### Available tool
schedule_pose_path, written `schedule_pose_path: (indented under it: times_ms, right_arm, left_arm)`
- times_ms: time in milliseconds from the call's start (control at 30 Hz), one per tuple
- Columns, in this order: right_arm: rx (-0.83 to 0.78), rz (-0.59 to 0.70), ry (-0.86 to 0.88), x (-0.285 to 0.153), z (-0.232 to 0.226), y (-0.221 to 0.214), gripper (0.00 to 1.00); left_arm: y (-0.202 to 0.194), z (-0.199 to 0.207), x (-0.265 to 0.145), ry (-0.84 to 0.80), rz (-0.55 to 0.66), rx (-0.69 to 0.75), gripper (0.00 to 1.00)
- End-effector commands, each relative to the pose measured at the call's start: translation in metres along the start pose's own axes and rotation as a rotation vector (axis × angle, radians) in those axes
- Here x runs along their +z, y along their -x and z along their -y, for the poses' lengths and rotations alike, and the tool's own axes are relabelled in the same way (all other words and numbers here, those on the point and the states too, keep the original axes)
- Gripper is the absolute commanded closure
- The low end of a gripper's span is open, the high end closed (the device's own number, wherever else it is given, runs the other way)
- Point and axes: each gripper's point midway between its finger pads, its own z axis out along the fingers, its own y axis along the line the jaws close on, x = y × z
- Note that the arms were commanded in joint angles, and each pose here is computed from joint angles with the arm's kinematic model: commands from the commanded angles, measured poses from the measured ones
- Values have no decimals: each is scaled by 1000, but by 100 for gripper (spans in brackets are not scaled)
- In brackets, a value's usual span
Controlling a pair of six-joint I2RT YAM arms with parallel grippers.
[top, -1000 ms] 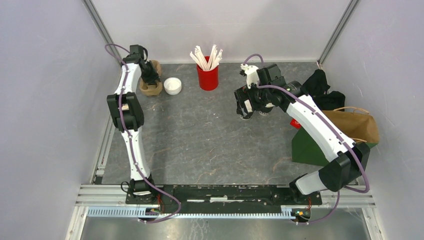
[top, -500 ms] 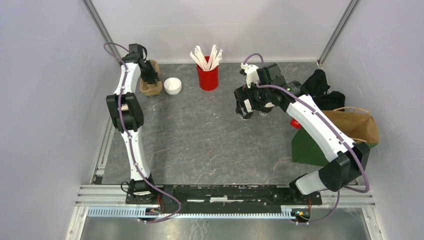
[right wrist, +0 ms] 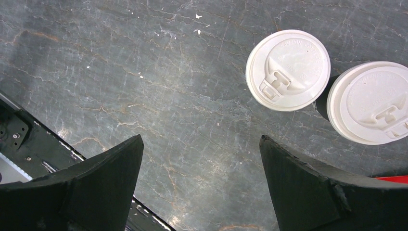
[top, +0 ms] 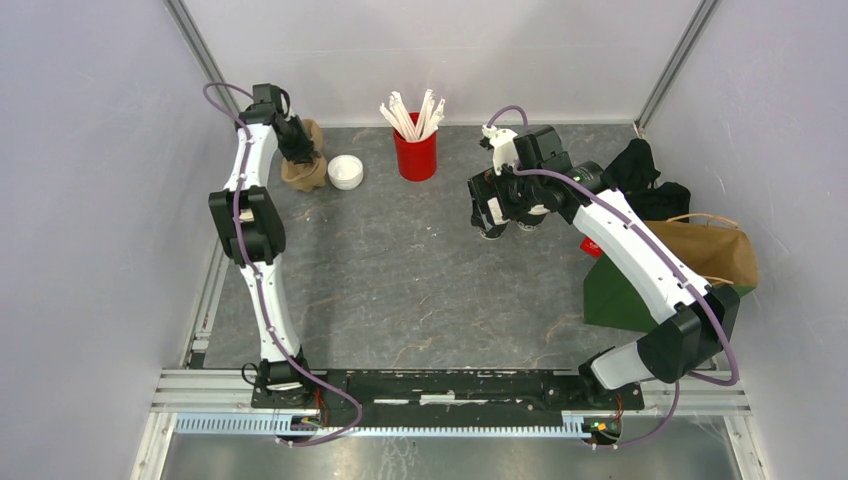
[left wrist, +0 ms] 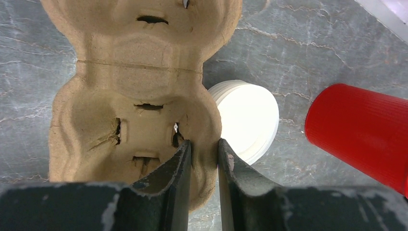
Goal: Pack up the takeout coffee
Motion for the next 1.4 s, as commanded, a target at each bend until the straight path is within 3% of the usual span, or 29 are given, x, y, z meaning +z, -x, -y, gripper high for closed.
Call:
schedule_pose_path:
  times_ms: [0, 400, 633, 767, 933, 1267, 1367]
  right_arm:
    - [-4, 82, 17, -9, -5, 24, 2]
    - [-6, 87, 29, -7, -7, 27, 2]
    - [-8, 85, 31, -8, -7, 25, 2]
    - [-11, 89, 33, -8, -7, 25, 2]
    - [-11, 89, 35, -9, -8, 26, 2]
    - [-12, 92, 30, -10, -7, 27, 2]
    - [-12, 90, 31, -9, -7, 27, 2]
  left_arm:
    - [11, 14, -18, -90, 18, -7, 69]
    - [7, 3, -17, -96, -4, -25, 62]
    - [7, 1, -19, -82, 1, -18, 70]
    - [7, 3, -19, -96, -1, -1, 50]
    - [1, 4, -6, -116, -30, -4, 42]
    - [-3, 3, 9, -127, -55, -30, 45]
    - [-4, 1, 12, -118, -56, -33, 50]
